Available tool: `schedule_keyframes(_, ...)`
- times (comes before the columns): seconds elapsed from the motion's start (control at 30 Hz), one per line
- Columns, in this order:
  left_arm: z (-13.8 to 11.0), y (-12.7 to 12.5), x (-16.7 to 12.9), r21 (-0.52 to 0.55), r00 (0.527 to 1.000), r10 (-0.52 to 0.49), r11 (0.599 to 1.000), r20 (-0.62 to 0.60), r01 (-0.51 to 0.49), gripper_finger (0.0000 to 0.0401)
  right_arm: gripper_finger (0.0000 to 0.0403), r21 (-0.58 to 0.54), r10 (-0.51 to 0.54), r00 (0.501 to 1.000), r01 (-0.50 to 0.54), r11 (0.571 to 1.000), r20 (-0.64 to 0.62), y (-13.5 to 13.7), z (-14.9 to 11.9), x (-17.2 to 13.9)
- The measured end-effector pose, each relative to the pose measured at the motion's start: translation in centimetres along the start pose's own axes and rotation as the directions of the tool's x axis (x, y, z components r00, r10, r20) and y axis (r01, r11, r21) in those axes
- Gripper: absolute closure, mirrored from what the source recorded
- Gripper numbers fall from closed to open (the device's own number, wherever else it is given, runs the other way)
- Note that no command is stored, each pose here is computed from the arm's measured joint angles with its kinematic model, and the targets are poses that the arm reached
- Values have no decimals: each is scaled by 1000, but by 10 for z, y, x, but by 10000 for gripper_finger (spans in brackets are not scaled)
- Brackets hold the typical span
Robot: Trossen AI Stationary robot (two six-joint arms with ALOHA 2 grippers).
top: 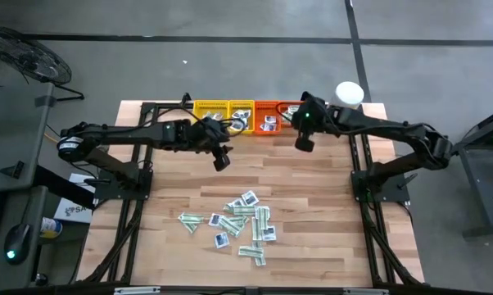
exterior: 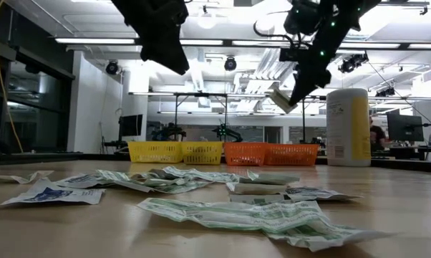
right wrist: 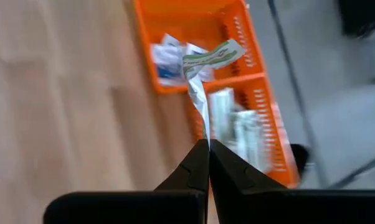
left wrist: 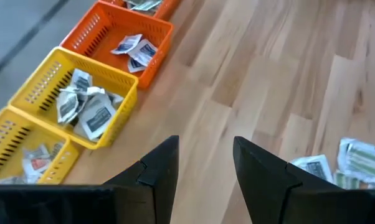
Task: Pick & Place First Aid Supplies
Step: Put the green pad into the right orange bin
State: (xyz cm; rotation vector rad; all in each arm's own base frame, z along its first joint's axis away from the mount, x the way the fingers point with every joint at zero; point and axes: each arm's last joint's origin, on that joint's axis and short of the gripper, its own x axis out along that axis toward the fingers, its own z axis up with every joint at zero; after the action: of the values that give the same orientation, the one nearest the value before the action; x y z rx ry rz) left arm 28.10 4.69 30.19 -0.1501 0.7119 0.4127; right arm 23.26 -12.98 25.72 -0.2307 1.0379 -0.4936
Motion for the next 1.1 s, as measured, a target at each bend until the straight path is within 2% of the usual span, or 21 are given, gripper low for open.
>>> schedule_keyframes(0.1, 1, 4, 1, -24, 1000, -13, 1000, 0, 13, 250, 403, -110, -45, 999, 42, 993, -24, -12, -5, 3)
schedule_keyframes(0.27, 2, 5, 5, -46, 1000, -9, 999, 10, 9, 250, 403, -290, -46, 998, 34, 956, -34, -27, -10, 15)
schedule_keyframes(0.43, 4, 3, 10, -55, 999, -10, 998, 31, 12, 250, 403, -406, -63, 995, 28, 913, -73, -34, -13, 41)
schedule_keyframes(0.53, 5, 2, 11, -73, 999, -8, 997, 36, 10, 250, 403, -452, -115, 987, 50, 890, -116, -38, -15, 59)
schedule_keyframes(0.7, 3, 2, 12, -96, 1000, -3, 995, 11, 4, 250, 403, -492, -194, 965, 85, 866, -175, -45, -20, 84)
schedule_keyframes(0.93, -11, 3, 20, -157, 999, 6, 988, -33, -11, 250, 401, -481, -174, 958, 45, 876, -229, -48, -30, 103)
schedule_keyframes(1.1, -24, 4, 27, -200, 997, 8, 979, -75, -22, 250, 375, -467, -179, 964, 67, 882, -198, -49, -28, 103)
